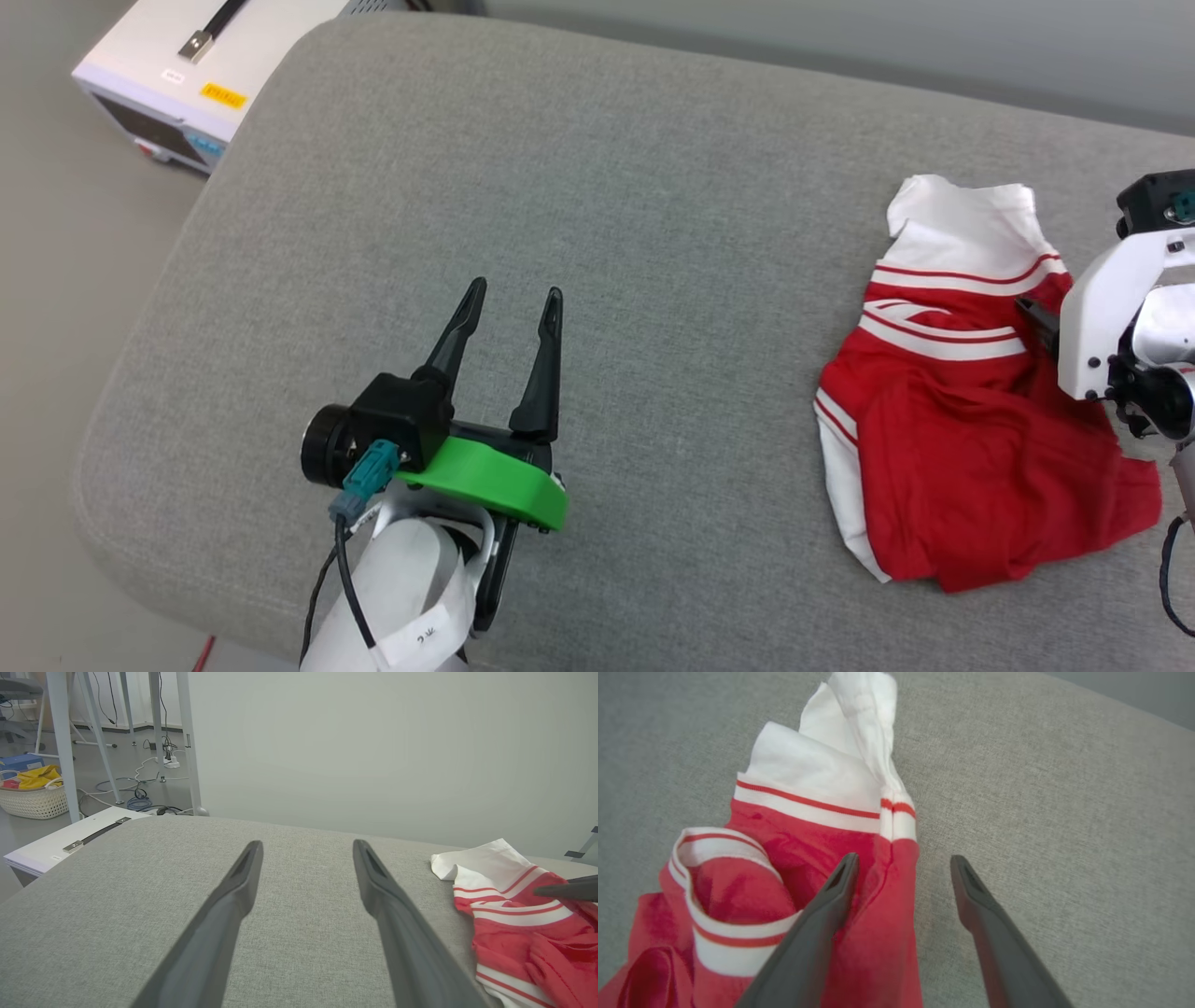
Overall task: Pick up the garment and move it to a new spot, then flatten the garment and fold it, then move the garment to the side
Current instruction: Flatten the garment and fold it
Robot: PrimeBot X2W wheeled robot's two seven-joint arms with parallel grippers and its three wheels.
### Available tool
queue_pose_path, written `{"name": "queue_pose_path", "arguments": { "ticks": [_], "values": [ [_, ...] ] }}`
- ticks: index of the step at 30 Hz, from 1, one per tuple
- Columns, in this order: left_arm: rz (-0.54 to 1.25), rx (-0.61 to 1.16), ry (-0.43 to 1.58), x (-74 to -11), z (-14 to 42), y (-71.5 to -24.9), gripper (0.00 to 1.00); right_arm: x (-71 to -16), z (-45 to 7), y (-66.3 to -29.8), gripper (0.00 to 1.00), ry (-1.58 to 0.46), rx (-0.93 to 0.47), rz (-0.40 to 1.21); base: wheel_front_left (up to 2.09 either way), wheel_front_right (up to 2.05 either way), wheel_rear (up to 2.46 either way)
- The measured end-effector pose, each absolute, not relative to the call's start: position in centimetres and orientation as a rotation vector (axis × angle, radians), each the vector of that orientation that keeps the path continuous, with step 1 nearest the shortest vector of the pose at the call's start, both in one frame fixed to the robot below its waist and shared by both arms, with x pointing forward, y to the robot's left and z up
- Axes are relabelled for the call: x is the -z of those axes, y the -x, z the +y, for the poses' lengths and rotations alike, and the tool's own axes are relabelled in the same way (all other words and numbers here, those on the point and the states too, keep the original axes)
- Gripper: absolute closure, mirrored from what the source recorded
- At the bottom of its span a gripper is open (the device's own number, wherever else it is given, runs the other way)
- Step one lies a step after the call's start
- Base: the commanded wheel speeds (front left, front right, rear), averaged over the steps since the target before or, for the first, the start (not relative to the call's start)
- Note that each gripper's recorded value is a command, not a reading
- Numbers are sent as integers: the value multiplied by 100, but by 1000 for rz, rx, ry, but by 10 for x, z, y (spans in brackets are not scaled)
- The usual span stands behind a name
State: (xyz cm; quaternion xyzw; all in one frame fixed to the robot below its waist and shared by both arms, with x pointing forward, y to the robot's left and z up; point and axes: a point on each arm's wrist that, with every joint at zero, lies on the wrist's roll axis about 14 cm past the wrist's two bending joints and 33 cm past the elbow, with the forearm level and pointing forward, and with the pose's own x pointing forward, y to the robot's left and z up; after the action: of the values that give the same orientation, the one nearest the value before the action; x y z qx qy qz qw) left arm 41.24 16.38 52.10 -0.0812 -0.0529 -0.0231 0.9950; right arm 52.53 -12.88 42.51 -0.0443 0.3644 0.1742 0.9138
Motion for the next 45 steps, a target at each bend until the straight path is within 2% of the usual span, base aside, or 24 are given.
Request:
{"name": "queue_pose_path", "arguments": {
  "ticks": [10, 11, 12, 13, 14, 18, 24, 29, 34, 38, 41, 42, 43, 44, 45],
  "values": [
    [-63, 24, 151, -505, 172, -416, 0, -361, -135, -512, 0, 89, -336, 1028, 0, 0, 0],
    [-64, 25, 152, -505, 171, -417, 0, -359, -135, -510, 5, 83, -334, 1041, 0, 0, 0],
    [-64, 28, 152, -505, 170, -417, 0, -358, -134, -507, 62, 80, -336, 1057, 0, 0, 0],
    [-64, 31, 153, -505, 169, -418, 0, -358, -133, -506, 85, 75, -339, 1064, 0, 0, 0],
    [-64, 36, 153, -505, 168, -418, 0, -359, -132, -505, 100, 66, -343, 1064, 0, 0, 0],
    [-64, 53, 153, -504, 162, -421, 0, -366, -133, -506, 100, 41, -344, 1019, 0, 0, 0],
    [-69, 76, 148, -506, 156, -421, 0, -404, -136, -518, 100, 6, -340, 845, 0, 0, 0],
    [-61, 108, 155, -505, 144, -416, 0, -440, -176, -518, 100, -26, -257, 712, 0, 0, 0],
    [-69, 143, 165, -508, 132, -416, 0, -436, -241, -482, 100, -86, -101, 688, 0, 0, 0],
    [-65, 170, 172, -507, 122, -413, 0, -417, -280, -435, 100, -180, 23, 697, 0, 0, 0],
    [-60, 187, 174, -506, 116, -410, 0, -394, -290, -392, 100, -286, 105, 726, 0, 0, 0],
    [-59, 193, 175, -506, 114, -409, 0, -385, -291, -377, 95, -323, 131, 740, 0, 0, 0],
    [-57, 198, 175, -506, 112, -408, 0, -378, -291, -363, 55, -353, 154, 750, 0, 0, 0],
    [-55, 203, 175, -505, 110, -407, 0, -373, -291, -352, 36, -378, 175, 751, 0, 0, 0],
    [-53, 206, 175, -505, 109, -406, 0, -372, -289, -346, 0, -403, 189, 746, 0, 0, 0]
  ]
}}
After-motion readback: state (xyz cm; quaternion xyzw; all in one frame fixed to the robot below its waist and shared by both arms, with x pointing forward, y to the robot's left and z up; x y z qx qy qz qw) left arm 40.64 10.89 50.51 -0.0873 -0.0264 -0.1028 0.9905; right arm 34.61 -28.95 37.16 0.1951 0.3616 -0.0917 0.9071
